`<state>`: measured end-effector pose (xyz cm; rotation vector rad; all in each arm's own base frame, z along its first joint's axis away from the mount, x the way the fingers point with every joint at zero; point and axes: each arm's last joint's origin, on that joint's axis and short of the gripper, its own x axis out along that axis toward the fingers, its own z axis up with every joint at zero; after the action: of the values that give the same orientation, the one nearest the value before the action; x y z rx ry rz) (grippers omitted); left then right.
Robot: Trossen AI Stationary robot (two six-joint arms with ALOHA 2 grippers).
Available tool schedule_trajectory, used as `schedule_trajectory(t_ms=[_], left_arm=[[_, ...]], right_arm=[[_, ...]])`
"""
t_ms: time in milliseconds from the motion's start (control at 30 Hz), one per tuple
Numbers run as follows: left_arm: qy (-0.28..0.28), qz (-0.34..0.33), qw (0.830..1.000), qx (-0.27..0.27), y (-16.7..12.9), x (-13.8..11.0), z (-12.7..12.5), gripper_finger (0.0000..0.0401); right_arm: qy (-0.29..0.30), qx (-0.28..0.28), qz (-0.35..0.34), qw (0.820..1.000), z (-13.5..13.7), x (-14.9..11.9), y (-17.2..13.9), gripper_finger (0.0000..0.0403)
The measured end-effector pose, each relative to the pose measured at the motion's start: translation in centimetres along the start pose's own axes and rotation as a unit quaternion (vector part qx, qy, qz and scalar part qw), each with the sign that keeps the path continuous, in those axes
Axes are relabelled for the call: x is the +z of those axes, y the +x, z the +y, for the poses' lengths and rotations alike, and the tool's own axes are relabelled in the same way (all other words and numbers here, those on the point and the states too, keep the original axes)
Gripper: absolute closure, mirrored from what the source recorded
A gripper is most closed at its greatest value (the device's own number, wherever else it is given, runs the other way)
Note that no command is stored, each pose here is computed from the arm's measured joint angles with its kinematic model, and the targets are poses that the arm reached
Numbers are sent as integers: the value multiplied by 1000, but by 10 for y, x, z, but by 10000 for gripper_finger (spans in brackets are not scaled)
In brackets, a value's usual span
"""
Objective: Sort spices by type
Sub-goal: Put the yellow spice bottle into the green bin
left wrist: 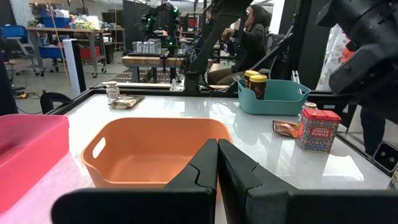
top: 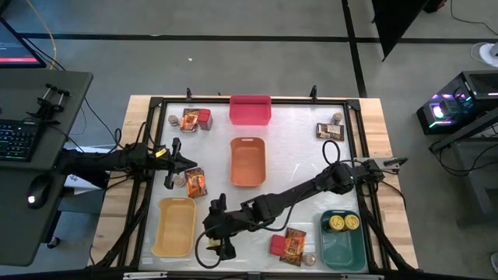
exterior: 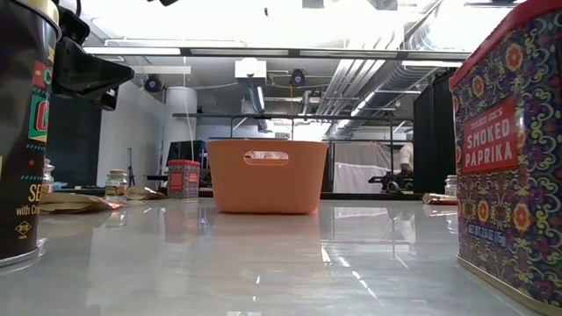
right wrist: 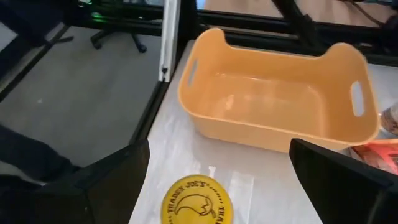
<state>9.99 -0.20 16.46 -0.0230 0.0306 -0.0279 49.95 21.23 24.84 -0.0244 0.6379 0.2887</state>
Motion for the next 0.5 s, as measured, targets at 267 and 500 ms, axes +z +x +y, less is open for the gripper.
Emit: schedule_trajectory(t_ms=[267, 500], left_arm=[[0, 0, 1000, 0, 0, 0, 0, 401], [0, -1, 1000, 0, 0, 0, 0, 401]], right_arm=[[-37, 19, 38, 998, 4, -15, 12, 18], [-34, 24, 67, 997, 4, -29, 25, 18]])
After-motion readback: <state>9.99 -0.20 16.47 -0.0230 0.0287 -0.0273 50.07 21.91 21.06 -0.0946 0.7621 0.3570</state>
